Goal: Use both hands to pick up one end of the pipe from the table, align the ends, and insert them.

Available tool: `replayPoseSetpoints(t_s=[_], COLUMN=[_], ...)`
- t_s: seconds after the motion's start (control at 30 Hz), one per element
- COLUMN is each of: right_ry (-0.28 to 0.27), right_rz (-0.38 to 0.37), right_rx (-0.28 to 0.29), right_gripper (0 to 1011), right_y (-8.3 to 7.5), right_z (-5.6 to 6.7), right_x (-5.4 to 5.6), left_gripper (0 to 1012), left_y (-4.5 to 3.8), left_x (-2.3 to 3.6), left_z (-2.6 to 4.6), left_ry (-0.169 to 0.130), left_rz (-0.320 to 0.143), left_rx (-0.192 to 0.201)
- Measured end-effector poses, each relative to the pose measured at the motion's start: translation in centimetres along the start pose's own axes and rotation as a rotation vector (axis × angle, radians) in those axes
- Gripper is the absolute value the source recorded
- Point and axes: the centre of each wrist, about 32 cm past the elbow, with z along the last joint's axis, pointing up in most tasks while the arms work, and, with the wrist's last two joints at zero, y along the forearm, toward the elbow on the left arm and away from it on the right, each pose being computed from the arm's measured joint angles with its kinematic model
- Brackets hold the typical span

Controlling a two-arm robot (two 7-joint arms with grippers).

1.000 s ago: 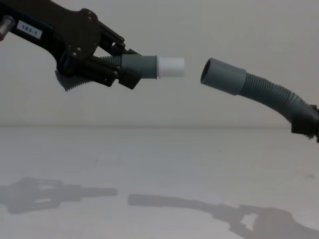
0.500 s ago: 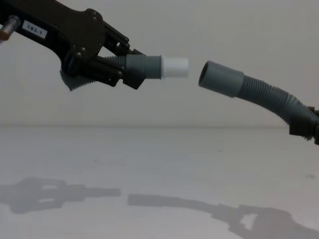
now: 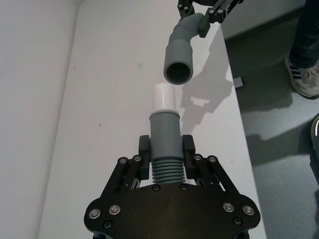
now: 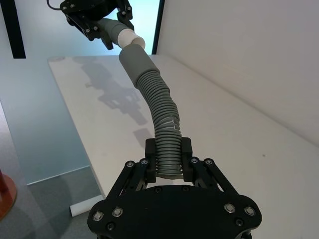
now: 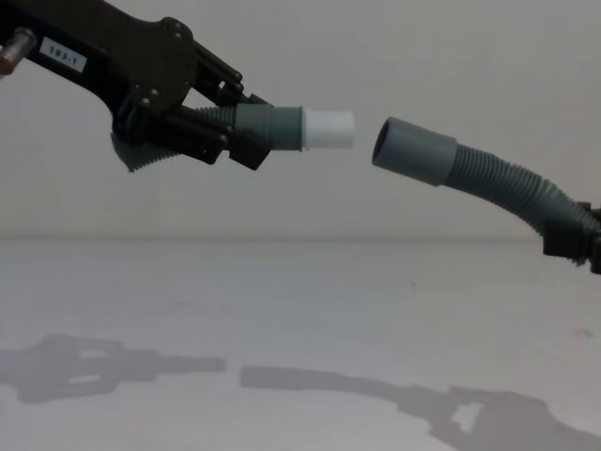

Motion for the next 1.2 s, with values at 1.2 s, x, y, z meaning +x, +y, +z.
replayPoseSetpoints(t_s=[1.2], right_ry=[0.001], right_rz=[0.0], right_rx=[-0.003], right_gripper=[255], right_y=[0.02], right_z=[0.03], right_x=[-0.03], left_gripper=[352], left_y=[-0.37], left_x=[0.73], left_z=[-0.39], left_ry=[-0.007], left_rz=[-0.032], left_rx=[-0.015])
